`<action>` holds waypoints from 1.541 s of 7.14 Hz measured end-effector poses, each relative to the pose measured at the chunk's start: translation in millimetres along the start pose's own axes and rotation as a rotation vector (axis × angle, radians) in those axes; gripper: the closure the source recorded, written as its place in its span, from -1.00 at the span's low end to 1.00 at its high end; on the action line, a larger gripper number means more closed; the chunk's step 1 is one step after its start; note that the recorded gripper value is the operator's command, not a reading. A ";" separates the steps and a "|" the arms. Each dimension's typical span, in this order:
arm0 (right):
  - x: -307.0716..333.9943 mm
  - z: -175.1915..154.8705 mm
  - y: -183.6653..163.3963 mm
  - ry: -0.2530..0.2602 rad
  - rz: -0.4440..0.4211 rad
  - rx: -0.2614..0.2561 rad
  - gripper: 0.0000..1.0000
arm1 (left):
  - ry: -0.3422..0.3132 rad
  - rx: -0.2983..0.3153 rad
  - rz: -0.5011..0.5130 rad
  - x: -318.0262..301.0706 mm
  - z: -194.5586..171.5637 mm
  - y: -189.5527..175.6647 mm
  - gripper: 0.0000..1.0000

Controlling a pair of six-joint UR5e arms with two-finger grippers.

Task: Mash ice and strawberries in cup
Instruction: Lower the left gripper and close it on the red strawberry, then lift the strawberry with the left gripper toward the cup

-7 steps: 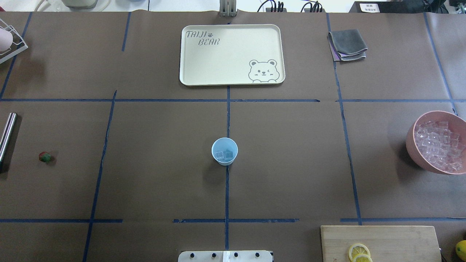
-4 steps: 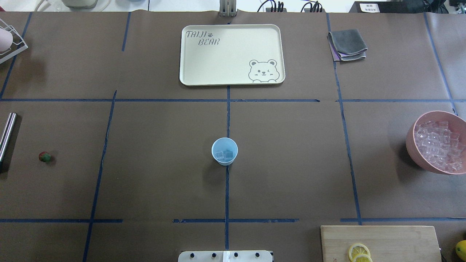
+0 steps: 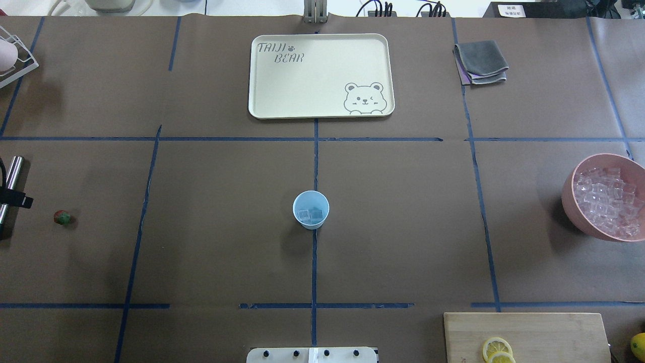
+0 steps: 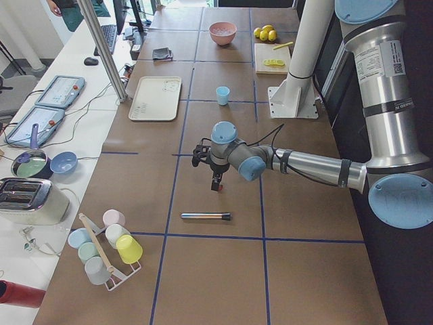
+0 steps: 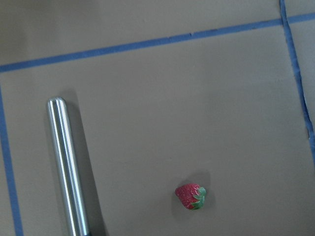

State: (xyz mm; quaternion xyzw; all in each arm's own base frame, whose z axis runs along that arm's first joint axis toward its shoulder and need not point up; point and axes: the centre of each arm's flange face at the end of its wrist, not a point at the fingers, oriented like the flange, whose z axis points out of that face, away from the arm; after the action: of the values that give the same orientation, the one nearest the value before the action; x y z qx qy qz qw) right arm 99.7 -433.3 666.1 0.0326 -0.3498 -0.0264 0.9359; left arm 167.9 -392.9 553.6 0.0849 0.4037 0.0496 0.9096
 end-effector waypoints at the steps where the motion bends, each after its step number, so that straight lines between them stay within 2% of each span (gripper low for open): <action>1: 0.5 0.6 0.2 0.000 0.002 -0.001 -0.98 | -0.007 0.012 -0.009 9.4 20.2 0.0 -1.00; 4: 1.8 2.2 1.1 0.000 0.005 -0.005 -0.98 | -0.015 -0.004 -0.014 27.9 68.7 -5.7 -1.00; 6: 2.3 2.7 1.5 0.001 0.005 -0.006 -0.98 | -0.024 -0.029 -0.008 28.8 84.3 -0.5 -0.99; 7: 2.7 3.1 1.9 0.001 0.005 -0.007 -0.98 | -0.026 -0.036 -0.006 29.1 87.9 1.7 -0.52; 8: 2.9 3.4 2.2 0.001 0.006 -0.007 -0.98 | -0.027 -0.043 -0.004 29.6 90.7 3.5 0.13; 9: 3.1 3.6 2.4 0.001 0.006 -0.008 -0.98 | -0.028 -0.046 -0.001 29.7 92.1 4.4 0.68; 10: 3.2 3.7 2.5 0.002 0.006 -0.008 -0.98 | -0.028 -0.047 0.001 29.7 92.4 4.6 0.91; 11: 3.1 3.6 2.5 0.002 0.006 -0.008 -0.98 | -0.028 -0.047 0.003 30.6 91.6 4.6 0.96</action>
State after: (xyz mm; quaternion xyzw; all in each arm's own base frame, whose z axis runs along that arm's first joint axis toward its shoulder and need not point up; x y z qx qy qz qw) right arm 99.8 -431.1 671.1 0.0279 -0.3490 -0.0249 0.9364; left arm 256.3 -394.0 592.8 0.0648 0.3897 0.0590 0.9167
